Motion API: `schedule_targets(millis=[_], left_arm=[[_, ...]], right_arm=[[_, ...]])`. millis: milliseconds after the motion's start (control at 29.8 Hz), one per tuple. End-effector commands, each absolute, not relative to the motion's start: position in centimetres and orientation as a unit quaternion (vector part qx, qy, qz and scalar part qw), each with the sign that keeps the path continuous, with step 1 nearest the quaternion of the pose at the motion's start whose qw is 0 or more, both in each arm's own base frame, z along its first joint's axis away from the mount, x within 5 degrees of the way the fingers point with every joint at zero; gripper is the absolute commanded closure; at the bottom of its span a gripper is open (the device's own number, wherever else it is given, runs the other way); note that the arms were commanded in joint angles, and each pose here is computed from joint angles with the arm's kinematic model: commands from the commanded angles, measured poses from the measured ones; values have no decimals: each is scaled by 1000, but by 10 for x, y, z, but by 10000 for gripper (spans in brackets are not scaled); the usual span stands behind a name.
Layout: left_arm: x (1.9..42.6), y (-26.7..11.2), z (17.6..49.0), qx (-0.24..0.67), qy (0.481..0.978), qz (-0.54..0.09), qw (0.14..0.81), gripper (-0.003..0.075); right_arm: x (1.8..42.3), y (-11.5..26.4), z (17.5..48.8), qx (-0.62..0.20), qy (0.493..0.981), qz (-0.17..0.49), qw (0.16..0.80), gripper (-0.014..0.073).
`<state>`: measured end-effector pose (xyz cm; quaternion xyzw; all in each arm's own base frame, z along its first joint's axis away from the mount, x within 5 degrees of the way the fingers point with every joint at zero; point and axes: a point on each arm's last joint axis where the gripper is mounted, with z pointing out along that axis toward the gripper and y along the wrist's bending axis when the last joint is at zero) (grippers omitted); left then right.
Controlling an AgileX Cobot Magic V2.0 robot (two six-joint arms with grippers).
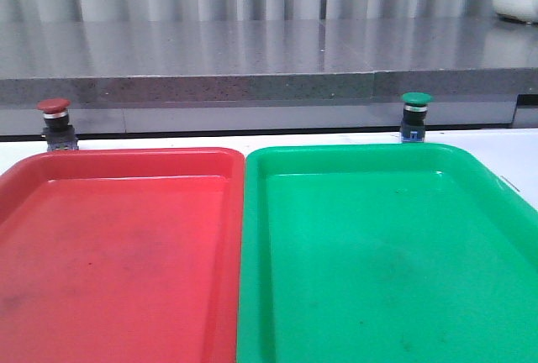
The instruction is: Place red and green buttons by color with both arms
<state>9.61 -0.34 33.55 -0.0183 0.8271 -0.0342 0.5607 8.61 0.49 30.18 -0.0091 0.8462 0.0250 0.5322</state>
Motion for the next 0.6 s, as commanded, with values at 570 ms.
schedule_targets(millis=[570], left_arm=[[212,-3,364,-21,864,-27,503,208]], right_arm=[[90,4,317,-10,821,18,570,137]])
